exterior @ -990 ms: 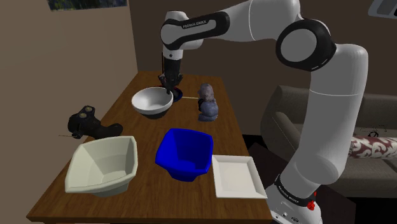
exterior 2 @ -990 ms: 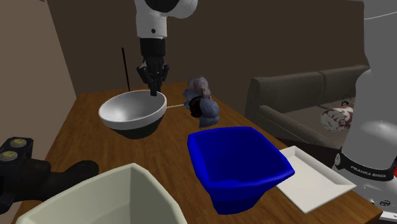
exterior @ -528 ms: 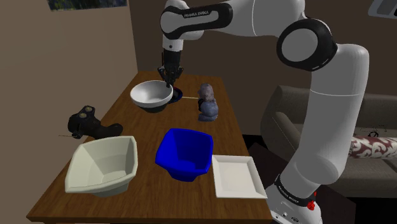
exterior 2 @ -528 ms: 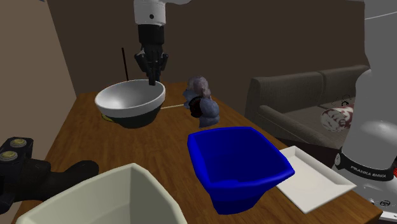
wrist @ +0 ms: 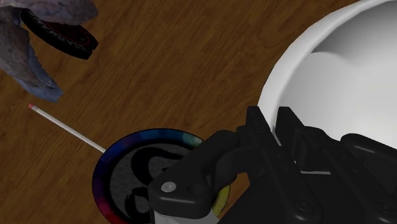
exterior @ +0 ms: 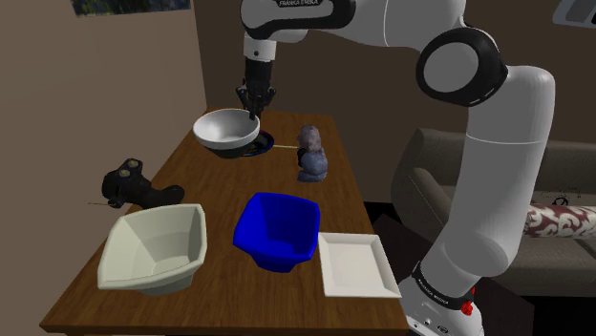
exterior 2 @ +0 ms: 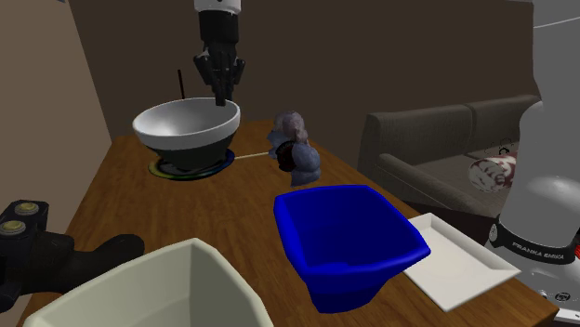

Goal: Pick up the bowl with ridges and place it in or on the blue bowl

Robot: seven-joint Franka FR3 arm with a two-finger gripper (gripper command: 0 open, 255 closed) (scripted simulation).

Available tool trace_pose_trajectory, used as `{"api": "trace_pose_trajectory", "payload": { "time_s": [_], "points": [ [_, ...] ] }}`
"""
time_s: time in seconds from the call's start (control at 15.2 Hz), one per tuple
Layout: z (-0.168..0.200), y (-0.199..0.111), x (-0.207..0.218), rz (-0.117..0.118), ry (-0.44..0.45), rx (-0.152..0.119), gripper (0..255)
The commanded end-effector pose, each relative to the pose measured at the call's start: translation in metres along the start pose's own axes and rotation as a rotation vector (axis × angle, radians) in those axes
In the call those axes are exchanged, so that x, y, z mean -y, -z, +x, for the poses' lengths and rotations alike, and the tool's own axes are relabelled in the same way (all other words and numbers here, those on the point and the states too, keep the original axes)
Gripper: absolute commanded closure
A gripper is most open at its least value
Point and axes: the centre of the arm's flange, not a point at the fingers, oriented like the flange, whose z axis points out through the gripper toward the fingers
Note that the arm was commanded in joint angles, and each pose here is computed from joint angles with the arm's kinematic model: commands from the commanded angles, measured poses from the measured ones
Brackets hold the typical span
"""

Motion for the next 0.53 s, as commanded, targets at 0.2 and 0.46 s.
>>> {"api": "trace_pose_trajectory", "payload": {
  "time_s": [0.2,0.46],
  "points": [
    [-0.001,0.028,0.002,0.0,0.0,-0.001,255],
    [-0.001,0.048,0.005,0.0,0.0,-0.001,255]
  ]
}}
